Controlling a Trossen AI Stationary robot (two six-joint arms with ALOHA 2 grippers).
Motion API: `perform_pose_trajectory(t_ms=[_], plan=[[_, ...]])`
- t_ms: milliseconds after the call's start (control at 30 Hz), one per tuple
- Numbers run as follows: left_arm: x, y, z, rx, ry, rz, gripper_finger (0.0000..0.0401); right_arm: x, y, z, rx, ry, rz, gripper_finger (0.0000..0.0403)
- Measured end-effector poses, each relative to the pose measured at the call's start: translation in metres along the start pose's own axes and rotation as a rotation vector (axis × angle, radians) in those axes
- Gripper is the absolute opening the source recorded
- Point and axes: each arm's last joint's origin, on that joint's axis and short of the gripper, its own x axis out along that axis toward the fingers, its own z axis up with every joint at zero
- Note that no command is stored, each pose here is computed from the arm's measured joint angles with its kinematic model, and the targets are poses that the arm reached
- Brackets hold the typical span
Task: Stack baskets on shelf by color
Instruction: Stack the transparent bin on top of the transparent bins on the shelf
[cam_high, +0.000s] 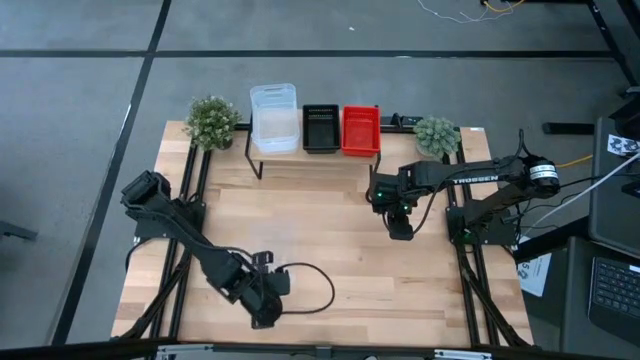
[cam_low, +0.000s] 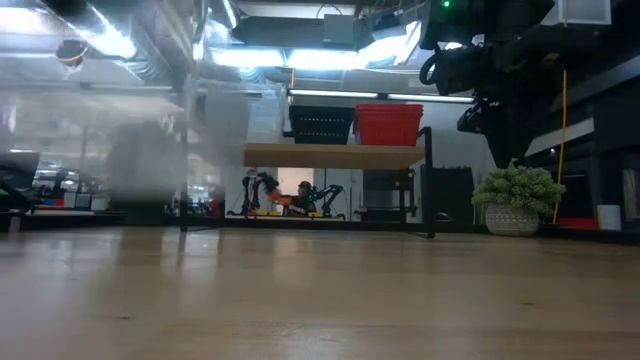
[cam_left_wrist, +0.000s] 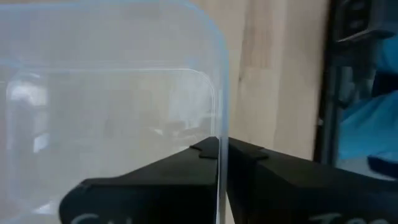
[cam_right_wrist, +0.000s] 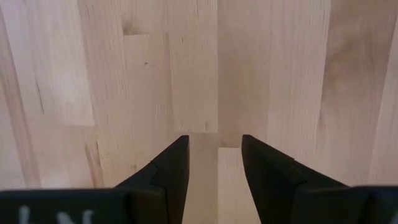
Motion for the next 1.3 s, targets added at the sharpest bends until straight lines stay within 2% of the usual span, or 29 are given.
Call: perform_pose_trajectory(t_ms=[67, 133, 267, 333, 467, 600, 767, 933, 1100, 1300], plan=[[-0.023, -0.004, 0.009, 0.055, -0.017, 0.053, 0.0, 0.0, 0.0, 0.0, 0.0, 0.0, 0.0, 0.0145], [-0.047, 0.0, 0.017, 0.086, -0.023, 0.171, 0.0, 0.0, 0.0, 0.0, 0.0, 0.0, 0.0, 0.0145], [-0.094, 0.024, 0.034, 0.143, -0.036, 0.438, 0.0, 0.0, 0.0, 0.0, 0.002, 0.0, 0.0, 0.0145], [-0.115, 0.039, 0.047, 0.169, -0.044, 0.511, 0.0, 0.0, 0.0, 0.0, 0.001, 0.0, 0.0, 0.0145], [-0.147, 0.08, 0.078, 0.258, -0.092, 0.504, 0.0, 0.0, 0.0, 0.0, -0.02, 0.0, 0.0, 0.0145], [-0.176, 0.15, 0.098, 0.234, -0.052, 0.56, 0.0, 0.0, 0.0, 0.001, -0.059, -0.005, 0.0, 0.0145], [-0.214, 0.24, 0.106, 0.143, -0.069, 0.546, 0.0, 0.0, 0.0, 0.001, -0.083, -0.013, -0.001, 0.0145], [-0.227, 0.308, 0.11, 0.148, -0.147, 0.476, 0.0, 0.0, 0.0, 0.002, -0.084, -0.019, -0.001, 0.0145], [-0.21, 0.346, 0.113, 0.127, -0.096, 0.384, 0.0, 0.0, 0.0, 0.003, -0.086, -0.028, -0.001, 0.0145], [-0.193, 0.356, 0.118, 0.131, -0.042, 0.349, 0.0, 0.0, 0.0, 0.003, -0.087, -0.034, -0.001, 0.0145]])
